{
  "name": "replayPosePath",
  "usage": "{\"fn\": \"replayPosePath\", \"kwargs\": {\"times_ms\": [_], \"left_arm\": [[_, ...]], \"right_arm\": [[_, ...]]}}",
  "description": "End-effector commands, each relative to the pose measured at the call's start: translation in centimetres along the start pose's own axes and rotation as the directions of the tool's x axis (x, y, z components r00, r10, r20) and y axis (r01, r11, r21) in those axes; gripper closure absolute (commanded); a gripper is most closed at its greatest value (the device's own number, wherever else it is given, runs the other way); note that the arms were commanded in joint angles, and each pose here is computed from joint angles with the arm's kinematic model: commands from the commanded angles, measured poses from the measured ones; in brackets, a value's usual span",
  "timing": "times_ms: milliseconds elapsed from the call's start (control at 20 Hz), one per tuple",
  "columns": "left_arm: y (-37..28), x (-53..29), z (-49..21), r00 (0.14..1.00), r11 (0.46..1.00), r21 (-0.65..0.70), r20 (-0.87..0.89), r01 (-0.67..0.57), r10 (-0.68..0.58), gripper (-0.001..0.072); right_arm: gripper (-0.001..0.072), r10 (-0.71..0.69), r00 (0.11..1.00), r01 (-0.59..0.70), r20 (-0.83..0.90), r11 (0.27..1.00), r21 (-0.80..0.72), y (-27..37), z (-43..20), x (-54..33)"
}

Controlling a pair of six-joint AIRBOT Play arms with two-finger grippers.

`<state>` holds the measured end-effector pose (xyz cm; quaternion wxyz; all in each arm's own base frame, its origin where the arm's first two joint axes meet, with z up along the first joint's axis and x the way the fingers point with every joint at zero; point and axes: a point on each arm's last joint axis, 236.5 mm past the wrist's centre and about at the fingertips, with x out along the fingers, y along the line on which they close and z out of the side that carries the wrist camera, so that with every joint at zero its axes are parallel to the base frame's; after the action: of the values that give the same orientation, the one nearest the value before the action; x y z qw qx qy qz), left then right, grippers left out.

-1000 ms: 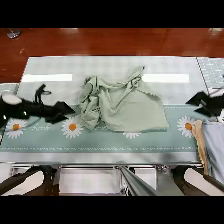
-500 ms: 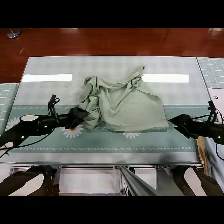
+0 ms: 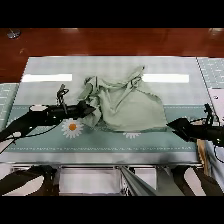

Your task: Fold the shirts.

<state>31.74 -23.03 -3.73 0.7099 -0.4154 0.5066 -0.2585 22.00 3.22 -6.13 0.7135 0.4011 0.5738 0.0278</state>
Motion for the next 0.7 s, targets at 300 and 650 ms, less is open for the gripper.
{"fn": "replayPosePath", "kwargs": {"times_ms": [300, 650], "left_arm": [[-2.8, 0.1, 0.2, 0.997, 0.996, 0.063, -0.035, 0.070, -0.068, 0.0680], [-3.1, 0.0, -0.3, 0.995, 0.994, 0.062, -0.055, 0.086, -0.082, 0.0679]], "right_arm": [[0.0094, 0.010, 0.994, 0.004, -0.108, 0.991, 0.134, -1.5, -0.2, 3.2], [0.0094, -0.035, 0.987, 0.034, -0.156, 0.999, -0.012, 2.8, 3.4, 7.2]]}}
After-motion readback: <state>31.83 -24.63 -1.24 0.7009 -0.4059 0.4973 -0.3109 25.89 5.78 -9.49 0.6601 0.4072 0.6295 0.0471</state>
